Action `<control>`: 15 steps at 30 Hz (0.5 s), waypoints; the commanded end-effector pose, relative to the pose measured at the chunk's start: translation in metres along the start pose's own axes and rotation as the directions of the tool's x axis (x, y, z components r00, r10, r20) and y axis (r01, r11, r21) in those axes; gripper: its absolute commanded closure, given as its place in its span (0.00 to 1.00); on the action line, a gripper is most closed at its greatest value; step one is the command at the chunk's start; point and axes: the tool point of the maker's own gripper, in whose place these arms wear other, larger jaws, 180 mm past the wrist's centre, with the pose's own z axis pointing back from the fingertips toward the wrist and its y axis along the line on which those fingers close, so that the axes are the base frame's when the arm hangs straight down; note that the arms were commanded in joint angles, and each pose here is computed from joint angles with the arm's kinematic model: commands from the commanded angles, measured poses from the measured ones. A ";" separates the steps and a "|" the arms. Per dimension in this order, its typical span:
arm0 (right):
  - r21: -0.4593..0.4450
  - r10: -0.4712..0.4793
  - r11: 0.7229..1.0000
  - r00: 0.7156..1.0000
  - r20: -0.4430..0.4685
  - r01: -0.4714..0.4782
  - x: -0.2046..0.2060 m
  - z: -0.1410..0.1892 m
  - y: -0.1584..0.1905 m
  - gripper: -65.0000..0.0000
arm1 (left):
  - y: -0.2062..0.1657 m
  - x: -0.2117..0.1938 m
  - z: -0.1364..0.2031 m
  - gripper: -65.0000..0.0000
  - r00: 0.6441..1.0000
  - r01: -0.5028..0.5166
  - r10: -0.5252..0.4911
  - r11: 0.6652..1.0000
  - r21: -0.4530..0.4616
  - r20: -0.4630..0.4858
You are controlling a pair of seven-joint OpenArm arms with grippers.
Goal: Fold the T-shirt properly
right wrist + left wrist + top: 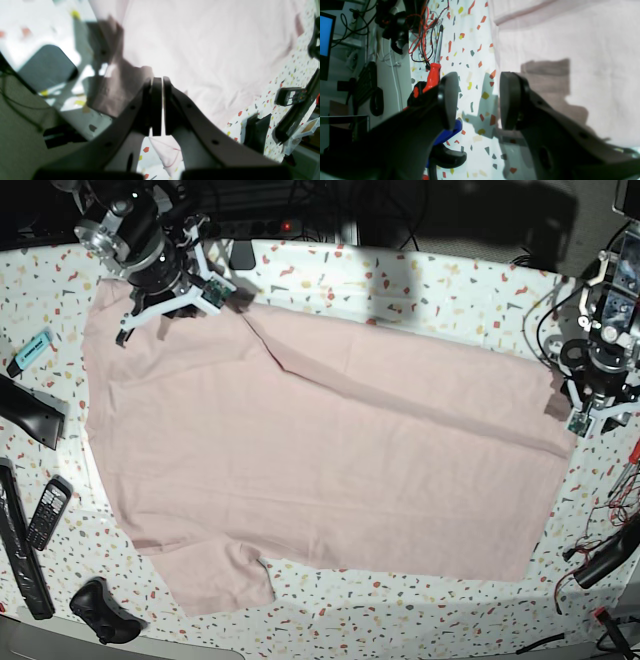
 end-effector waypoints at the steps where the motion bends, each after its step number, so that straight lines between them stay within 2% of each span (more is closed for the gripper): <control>1: -0.044 -0.004 0.999 1.000 0.002 0.004 0.000 0.004 -0.015 1.00 | 0.018 0.011 0.000 0.60 0.999 0.012 -0.014 0.999 0.044 0.038; 6: 0.017 -0.098 0.995 0.992 -0.078 0.100 -0.024 0.008 -0.005 1.00 | 0.018 0.012 0.000 0.60 0.999 0.012 -0.014 0.999 0.045 0.038; 7: 0.024 -0.100 0.994 0.991 -0.094 0.103 -0.029 0.010 -0.002 0.96 | 0.018 0.012 0.000 0.60 0.999 0.012 -0.014 0.999 0.044 0.038; 9: 0.038 -0.082 0.995 0.989 -0.124 0.088 -0.041 0.014 0.002 0.80 | 0.018 0.012 0.000 0.60 0.999 0.012 -0.014 0.999 0.044 0.038; 12: 0.096 -0.009 0.995 0.988 -0.152 0.024 -0.053 0.020 0.013 0.62 | 0.018 0.012 0.000 0.60 0.999 0.012 -0.014 0.999 0.044 0.038; 15: 0.129 0.029 0.992 0.988 -0.155 -0.009 -0.056 0.021 0.018 0.58 | 0.018 0.012 0.000 0.60 0.999 0.012 -0.014 0.999 0.044 0.038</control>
